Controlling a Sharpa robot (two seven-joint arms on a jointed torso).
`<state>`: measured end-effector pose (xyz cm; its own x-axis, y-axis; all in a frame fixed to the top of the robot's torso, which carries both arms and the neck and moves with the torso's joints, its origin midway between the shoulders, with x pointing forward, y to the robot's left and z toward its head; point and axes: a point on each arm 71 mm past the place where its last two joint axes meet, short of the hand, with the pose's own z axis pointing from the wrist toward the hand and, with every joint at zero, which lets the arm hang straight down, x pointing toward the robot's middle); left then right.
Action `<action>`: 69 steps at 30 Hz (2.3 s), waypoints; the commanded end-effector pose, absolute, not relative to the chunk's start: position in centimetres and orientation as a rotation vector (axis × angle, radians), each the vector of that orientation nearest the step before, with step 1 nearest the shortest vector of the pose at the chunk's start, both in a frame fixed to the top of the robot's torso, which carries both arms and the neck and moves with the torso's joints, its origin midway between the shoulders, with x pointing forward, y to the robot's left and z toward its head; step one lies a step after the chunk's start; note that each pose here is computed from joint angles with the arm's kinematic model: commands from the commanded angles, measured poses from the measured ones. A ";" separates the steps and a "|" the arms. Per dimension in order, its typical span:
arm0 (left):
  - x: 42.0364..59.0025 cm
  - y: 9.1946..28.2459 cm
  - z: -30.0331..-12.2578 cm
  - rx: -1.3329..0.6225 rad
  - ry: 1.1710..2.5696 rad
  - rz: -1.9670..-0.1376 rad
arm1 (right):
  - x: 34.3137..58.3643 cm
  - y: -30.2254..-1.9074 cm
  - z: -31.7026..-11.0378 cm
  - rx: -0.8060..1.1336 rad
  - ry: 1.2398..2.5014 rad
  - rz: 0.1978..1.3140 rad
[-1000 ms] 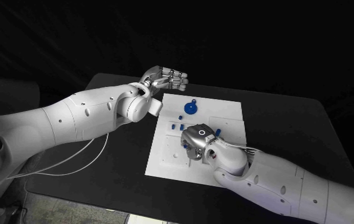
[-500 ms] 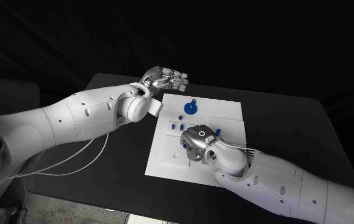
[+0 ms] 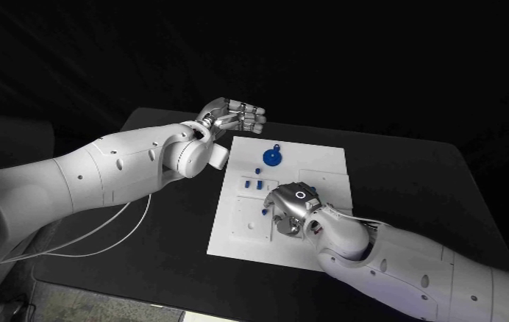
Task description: Assemble the parts on the task board
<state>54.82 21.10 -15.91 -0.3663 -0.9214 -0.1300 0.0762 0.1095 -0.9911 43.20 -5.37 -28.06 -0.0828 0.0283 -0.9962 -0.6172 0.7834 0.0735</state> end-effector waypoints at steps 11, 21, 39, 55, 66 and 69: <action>54.7 21.3 -15.8 -0.873 1.496 -1.430 | 44.8 -9.4 -22.1 -0.263 1.518 0.608; 54.6 21.5 -15.7 -0.872 1.495 -1.433 | 47.5 -13.8 -21.1 -0.218 1.633 0.507; 54.6 21.6 -15.8 -0.873 1.496 -1.432 | 48.6 -14.6 -23.3 -0.268 1.758 0.432; 54.7 21.7 -15.8 -0.876 1.501 -1.430 | 48.7 -14.4 -24.5 -0.301 1.773 0.405; 54.7 21.7 -15.8 -0.877 1.502 -1.428 | 48.7 -14.1 -24.5 -0.288 1.738 0.413; 54.7 21.7 -15.8 -0.878 1.502 -1.427 | 48.8 -14.2 -24.5 -0.281 1.726 0.410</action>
<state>54.70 21.87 -15.95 -0.3684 -0.9210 -0.1268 0.0680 0.1093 -0.9917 48.84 -14.39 -24.63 -0.2186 0.0356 -0.9752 -0.3959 0.9102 0.1220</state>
